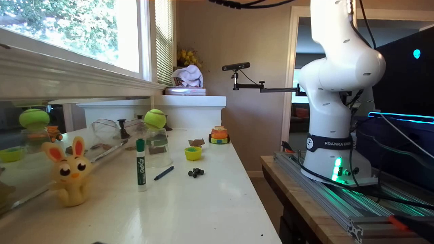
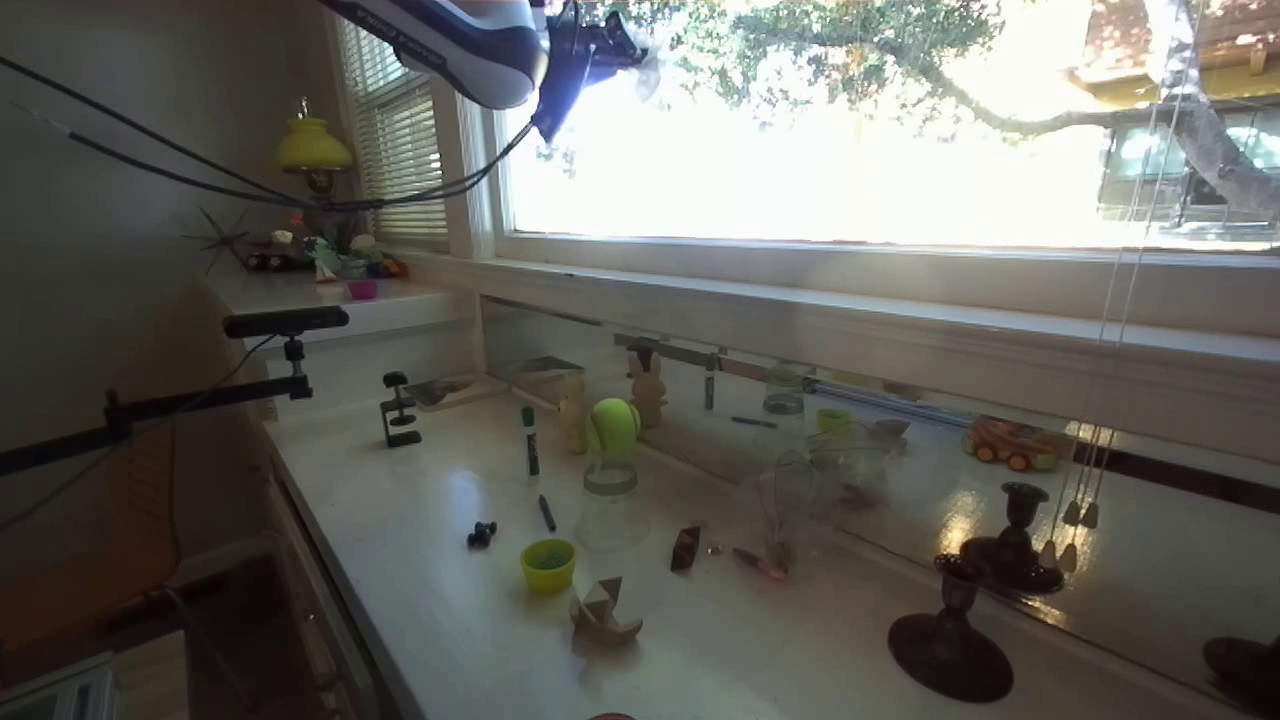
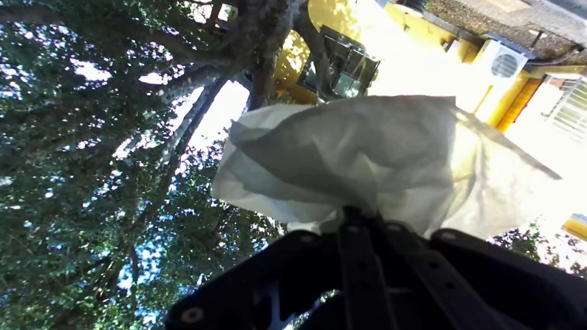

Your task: Wipe the window with the paper towel

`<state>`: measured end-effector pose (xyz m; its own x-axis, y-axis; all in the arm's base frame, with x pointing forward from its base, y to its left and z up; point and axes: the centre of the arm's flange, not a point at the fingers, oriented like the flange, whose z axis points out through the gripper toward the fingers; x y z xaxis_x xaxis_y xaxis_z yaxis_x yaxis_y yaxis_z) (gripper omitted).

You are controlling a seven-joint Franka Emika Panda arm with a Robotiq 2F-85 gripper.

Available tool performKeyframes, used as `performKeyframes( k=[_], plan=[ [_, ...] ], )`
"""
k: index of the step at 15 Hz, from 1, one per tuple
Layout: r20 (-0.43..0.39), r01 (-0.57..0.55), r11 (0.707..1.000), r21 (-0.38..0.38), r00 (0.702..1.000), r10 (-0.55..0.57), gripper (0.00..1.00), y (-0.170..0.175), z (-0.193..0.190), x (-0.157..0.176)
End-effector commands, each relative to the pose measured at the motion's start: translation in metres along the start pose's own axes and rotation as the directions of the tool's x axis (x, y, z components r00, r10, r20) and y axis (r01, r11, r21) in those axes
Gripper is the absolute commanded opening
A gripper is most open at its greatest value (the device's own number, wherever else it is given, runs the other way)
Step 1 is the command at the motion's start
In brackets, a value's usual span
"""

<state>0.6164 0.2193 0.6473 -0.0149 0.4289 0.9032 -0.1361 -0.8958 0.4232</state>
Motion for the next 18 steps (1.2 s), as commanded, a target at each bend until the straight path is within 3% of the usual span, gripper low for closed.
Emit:
performKeyframes(
  k=[1,6,12,18],
  plan=[
    [-0.059,0.027,0.999,0.032,0.998,-0.025,0.01,-0.005,0.019,0.033],
    [-0.106,0.042,0.999,0.021,0.994,-0.039,0.01,0.007,0.014,0.058],
    [-0.151,0.037,0.997,-0.066,0.987,-0.047,0.01,0.048,0.010,0.084],
    [-0.132,0.027,0.991,-0.132,0.990,-0.044,0.01,0.081,0.011,0.074]
  ],
)
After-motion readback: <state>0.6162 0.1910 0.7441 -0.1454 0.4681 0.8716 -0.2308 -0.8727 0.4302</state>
